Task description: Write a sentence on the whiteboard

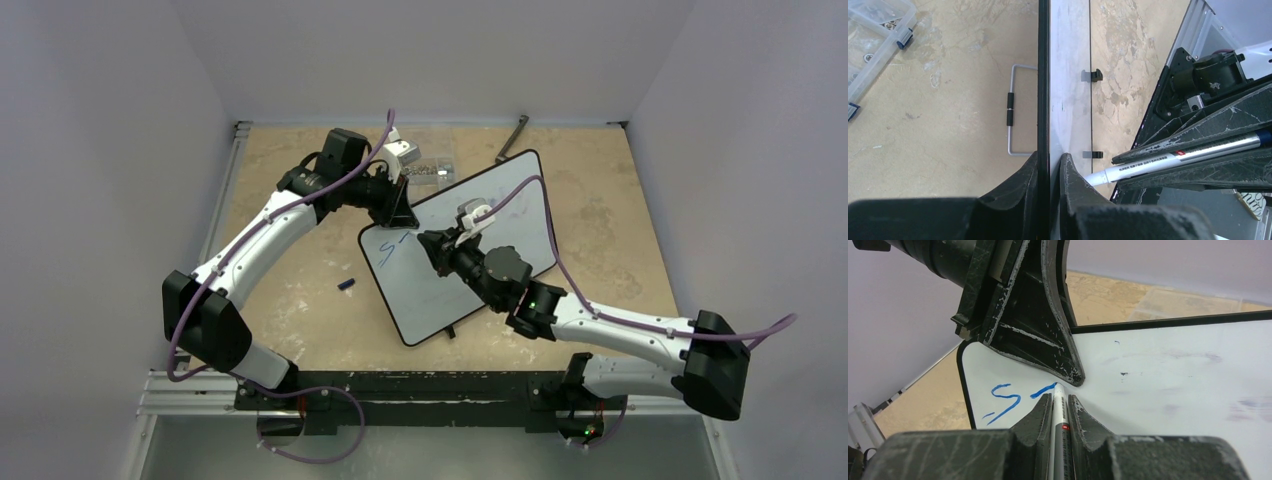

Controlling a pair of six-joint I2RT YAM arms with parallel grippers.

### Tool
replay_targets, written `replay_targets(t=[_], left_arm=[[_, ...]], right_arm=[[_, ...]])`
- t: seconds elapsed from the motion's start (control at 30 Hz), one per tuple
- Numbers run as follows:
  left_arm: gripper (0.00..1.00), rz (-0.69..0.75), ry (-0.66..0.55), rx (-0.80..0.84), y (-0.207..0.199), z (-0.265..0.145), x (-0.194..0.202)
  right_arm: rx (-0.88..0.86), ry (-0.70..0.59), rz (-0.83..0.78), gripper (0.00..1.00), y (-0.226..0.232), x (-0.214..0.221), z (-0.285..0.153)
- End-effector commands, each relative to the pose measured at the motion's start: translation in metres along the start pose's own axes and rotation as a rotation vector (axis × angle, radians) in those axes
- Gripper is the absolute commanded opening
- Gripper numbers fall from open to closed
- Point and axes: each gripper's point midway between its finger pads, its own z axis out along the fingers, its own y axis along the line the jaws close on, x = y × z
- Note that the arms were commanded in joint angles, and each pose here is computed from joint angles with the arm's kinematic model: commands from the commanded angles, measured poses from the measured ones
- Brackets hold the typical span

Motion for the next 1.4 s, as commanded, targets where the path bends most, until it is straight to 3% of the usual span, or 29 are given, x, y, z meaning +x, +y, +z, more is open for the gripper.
replay_targets(t=[0.0, 0.57, 1.0, 1.37], left_arm=[[0.0, 0.15, 0.071, -0.099, 0.02, 0.009, 0.017], [0.0, 0.148, 0.074, -0.109, 0.021, 0.008, 0.017], [0.0, 0.149, 0.075, -0.108, 0.021, 0.009, 0.017], [0.0, 0.149, 0.075, -0.11, 0.021, 0.009, 0.016]], right_arm=[[0.055, -0.014, -0.034, 0.0, -0.011, -0.014, -0.002], [-0.099, -0.053, -0.007, 0.0, 0.019, -0.032, -0.002], [-0.054, -0.062, -0.006, 0.0, 0.019, -0.041, 0.013], [-0.01, -0.022, -0.013, 0.0, 0.009, -0.022, 0.014]])
